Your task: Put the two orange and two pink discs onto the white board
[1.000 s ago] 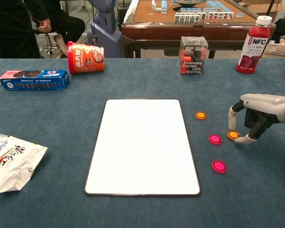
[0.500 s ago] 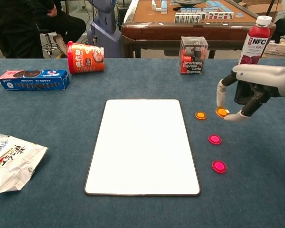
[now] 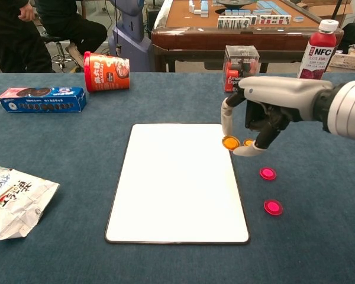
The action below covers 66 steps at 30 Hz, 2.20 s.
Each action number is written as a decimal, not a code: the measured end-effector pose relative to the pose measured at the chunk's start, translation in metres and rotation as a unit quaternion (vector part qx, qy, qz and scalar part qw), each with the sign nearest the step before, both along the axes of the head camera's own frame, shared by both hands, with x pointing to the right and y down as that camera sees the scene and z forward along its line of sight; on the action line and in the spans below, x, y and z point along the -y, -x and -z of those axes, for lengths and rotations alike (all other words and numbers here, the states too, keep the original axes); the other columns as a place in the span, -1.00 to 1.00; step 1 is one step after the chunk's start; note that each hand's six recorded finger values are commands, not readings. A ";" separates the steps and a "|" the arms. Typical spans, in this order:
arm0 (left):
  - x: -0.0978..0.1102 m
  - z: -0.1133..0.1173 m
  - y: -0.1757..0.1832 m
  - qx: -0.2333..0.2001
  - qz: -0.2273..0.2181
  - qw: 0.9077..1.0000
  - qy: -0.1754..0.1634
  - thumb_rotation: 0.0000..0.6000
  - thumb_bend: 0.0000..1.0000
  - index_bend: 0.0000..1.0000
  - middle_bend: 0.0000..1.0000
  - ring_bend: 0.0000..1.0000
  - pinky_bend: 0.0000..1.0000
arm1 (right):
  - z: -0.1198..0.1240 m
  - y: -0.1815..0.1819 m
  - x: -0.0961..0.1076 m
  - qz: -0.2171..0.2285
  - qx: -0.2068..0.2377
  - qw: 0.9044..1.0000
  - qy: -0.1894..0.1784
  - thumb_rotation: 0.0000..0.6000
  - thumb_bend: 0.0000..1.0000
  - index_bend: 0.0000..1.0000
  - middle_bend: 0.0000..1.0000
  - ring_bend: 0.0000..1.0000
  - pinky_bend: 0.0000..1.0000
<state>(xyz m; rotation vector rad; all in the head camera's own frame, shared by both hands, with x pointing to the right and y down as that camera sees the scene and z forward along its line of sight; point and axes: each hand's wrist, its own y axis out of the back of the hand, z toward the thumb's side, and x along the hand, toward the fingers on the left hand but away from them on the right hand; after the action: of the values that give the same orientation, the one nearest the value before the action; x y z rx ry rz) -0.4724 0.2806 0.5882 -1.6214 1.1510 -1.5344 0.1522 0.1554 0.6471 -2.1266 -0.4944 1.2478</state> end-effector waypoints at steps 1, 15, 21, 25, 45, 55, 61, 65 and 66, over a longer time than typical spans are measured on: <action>-0.001 0.000 0.000 0.000 0.001 1.000 0.001 1.00 -0.38 -0.33 0.24 0.13 0.51 | -0.002 0.002 -0.002 0.002 0.001 1.000 0.003 1.00 -0.42 0.09 1.00 1.00 1.00; -0.006 0.000 0.005 0.003 0.008 1.000 0.003 1.00 -0.38 -0.33 0.24 0.13 0.51 | -0.031 0.021 -0.026 0.018 -0.020 0.999 0.040 1.00 -0.47 -0.02 1.00 1.00 1.00; -0.010 0.000 0.008 0.003 0.014 1.000 0.006 1.00 -0.38 -0.33 0.24 0.13 0.51 | -0.045 0.031 -0.030 0.015 -0.034 0.998 0.053 1.00 -0.76 -0.33 1.00 1.00 1.00; -0.013 0.000 0.010 0.004 0.016 1.000 0.009 1.00 -0.38 -0.33 0.24 0.13 0.51 | -0.046 0.035 -0.027 0.014 -0.037 0.998 0.050 1.00 -0.99 -0.39 1.00 1.00 1.00; -0.017 -0.002 0.008 0.001 0.019 1.000 0.012 1.00 -0.38 -0.33 0.24 0.13 0.51 | -0.064 -0.029 0.036 -0.071 -0.111 0.990 0.039 1.00 -0.71 -0.40 1.00 1.00 1.00; -0.019 -0.002 0.013 0.002 0.026 1.000 0.011 1.00 -0.38 -0.33 0.24 0.13 0.51 | -0.082 -0.031 0.050 -0.090 -0.128 0.986 0.053 1.00 -0.55 -0.40 1.00 1.00 1.00; -0.021 -0.002 0.015 0.002 0.029 0.999 0.013 1.00 -0.38 -0.33 0.24 0.13 0.51 | -0.087 -0.027 0.055 -0.093 -0.134 0.985 0.057 1.00 -0.55 -0.40 1.00 1.00 1.00; -0.023 -0.003 0.015 0.002 0.030 0.999 0.014 1.00 -0.38 -0.33 0.24 0.13 0.51 | -0.090 -0.028 0.055 -0.096 -0.140 0.984 0.060 1.00 -0.54 -0.35 1.00 1.00 1.00; -0.023 -0.003 0.015 0.002 0.031 0.999 0.014 1.00 -0.38 -0.33 0.24 0.13 0.51 | -0.090 -0.029 0.055 -0.096 -0.142 0.983 0.060 1.00 -0.54 -0.34 1.00 1.00 1.00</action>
<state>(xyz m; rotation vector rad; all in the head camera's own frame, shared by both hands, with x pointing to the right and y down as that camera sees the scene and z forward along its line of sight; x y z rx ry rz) -0.4874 0.3040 0.5912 -1.6150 1.1928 -1.5976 0.1809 0.1005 0.7373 -1.9872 -0.5190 1.6981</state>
